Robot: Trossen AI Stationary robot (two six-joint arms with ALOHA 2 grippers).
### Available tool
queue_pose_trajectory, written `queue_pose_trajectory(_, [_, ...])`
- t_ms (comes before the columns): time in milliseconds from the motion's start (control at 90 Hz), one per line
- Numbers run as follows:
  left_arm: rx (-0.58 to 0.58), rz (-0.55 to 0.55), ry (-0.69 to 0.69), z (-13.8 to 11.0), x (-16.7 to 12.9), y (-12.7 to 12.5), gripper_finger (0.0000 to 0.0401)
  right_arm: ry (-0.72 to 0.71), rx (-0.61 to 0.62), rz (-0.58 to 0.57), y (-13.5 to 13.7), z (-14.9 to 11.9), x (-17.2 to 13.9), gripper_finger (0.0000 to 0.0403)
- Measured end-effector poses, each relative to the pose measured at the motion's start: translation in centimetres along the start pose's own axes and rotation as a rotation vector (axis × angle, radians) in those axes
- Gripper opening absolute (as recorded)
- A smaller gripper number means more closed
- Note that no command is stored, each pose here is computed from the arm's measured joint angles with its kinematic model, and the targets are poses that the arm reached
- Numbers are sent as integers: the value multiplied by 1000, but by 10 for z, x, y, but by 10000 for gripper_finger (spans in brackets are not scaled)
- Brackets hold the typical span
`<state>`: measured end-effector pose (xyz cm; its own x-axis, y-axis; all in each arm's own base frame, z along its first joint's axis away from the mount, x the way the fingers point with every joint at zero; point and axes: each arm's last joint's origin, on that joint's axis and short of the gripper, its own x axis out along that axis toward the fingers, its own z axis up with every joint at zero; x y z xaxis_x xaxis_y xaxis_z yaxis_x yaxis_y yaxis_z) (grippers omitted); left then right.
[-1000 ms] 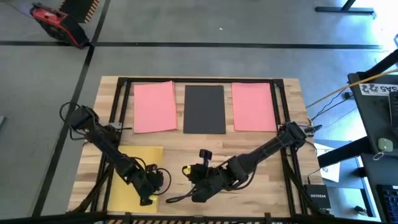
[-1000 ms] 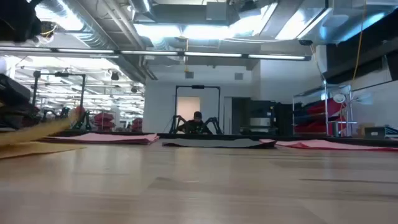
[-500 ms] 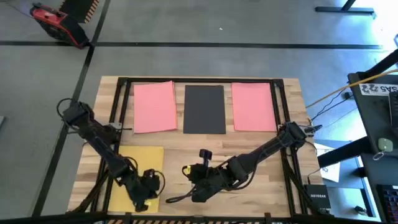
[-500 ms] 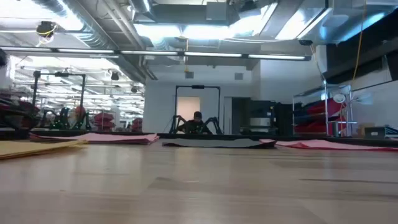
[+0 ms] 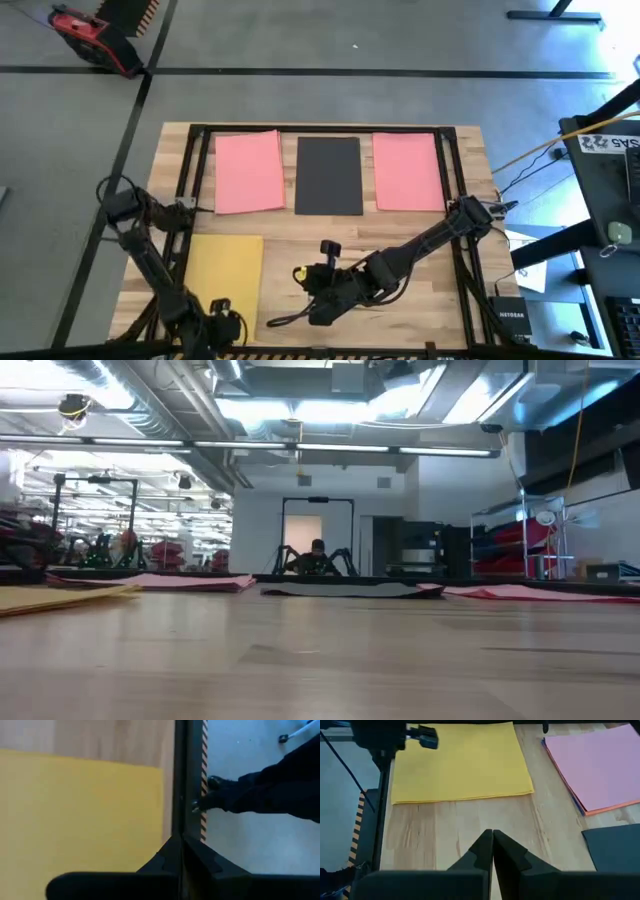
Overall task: Organize paper
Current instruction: Stack the yellow paper on top of the stacked yellow papers
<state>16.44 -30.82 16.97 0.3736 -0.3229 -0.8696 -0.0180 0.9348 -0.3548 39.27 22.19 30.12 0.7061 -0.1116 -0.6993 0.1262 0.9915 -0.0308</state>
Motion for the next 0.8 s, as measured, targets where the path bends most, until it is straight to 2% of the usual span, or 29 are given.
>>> queue_pose_trajectory(133, [9, 9, 41, -8, 9, -6, 0, 1, -3, 0, 0, 0, 0, 0])
queue_pose_trajectory(389, [-24, 142, 101, -18, 24, 5, 0, 13, -28, -7, -1, -1, 0, 0])
queue_pose_trajectory(800, [-56, 161, 105, -18, 23, 6, 0, 21, -41, -1, -1, -2, 0, 0])
